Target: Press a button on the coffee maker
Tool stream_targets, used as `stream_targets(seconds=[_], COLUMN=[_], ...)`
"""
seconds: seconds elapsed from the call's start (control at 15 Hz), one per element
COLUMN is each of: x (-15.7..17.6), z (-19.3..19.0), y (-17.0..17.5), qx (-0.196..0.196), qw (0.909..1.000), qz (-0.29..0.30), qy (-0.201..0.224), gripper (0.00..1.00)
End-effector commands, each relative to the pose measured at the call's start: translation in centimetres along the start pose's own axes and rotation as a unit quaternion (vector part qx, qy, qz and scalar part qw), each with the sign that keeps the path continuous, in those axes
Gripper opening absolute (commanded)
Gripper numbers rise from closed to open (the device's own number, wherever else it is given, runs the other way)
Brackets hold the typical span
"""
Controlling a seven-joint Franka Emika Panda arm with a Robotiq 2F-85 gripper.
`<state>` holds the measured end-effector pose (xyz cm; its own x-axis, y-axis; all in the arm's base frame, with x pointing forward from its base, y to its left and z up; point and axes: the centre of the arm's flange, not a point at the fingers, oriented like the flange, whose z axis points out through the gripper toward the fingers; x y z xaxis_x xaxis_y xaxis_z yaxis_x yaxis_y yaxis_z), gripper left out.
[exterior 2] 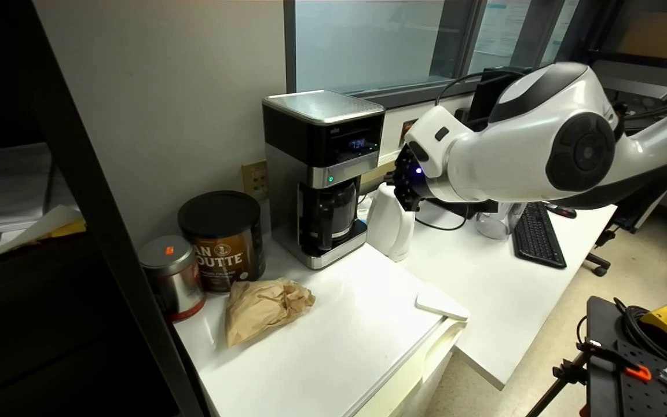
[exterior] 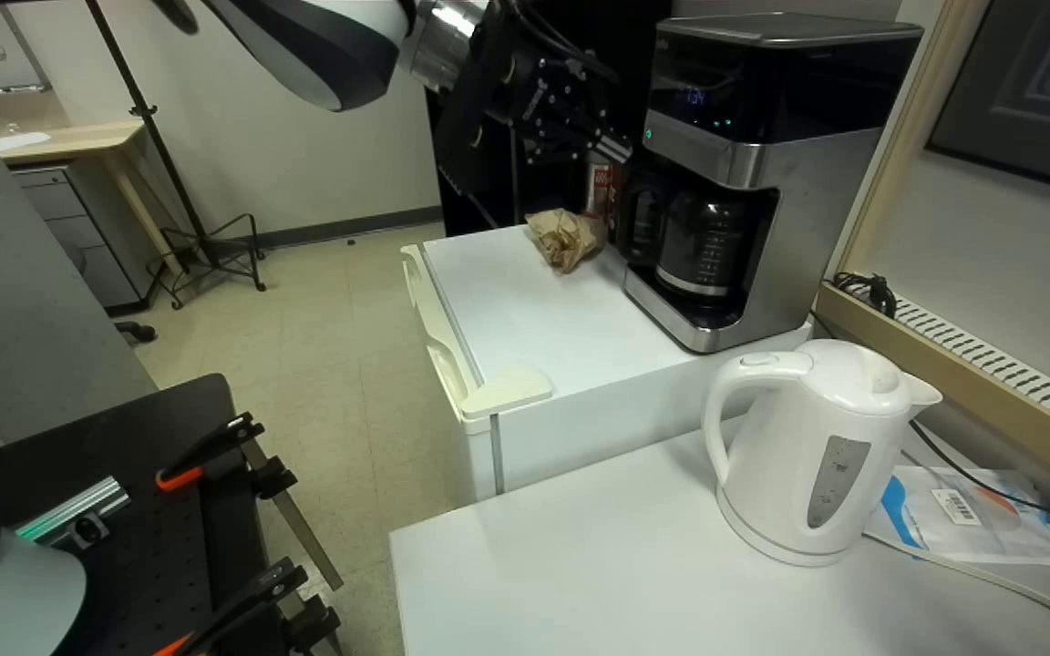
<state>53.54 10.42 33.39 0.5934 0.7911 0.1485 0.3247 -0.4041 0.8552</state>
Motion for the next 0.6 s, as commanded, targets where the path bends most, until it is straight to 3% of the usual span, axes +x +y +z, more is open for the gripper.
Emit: stream_targets(seconds=[0.0, 0.27, 0.53], x=[-0.7, -0.8, -0.6], z=[-2.0, -3.7, -5.2], y=[-0.5, -0.1, 0.9], qx=[-0.010, 0.051, 0.155], qw=[0.9998, 0.9987, 0.9870], qz=[-0.016, 0.006, 0.043], qy=[0.001, 0.005, 0.007], gripper=[0.00, 0.00, 0.00])
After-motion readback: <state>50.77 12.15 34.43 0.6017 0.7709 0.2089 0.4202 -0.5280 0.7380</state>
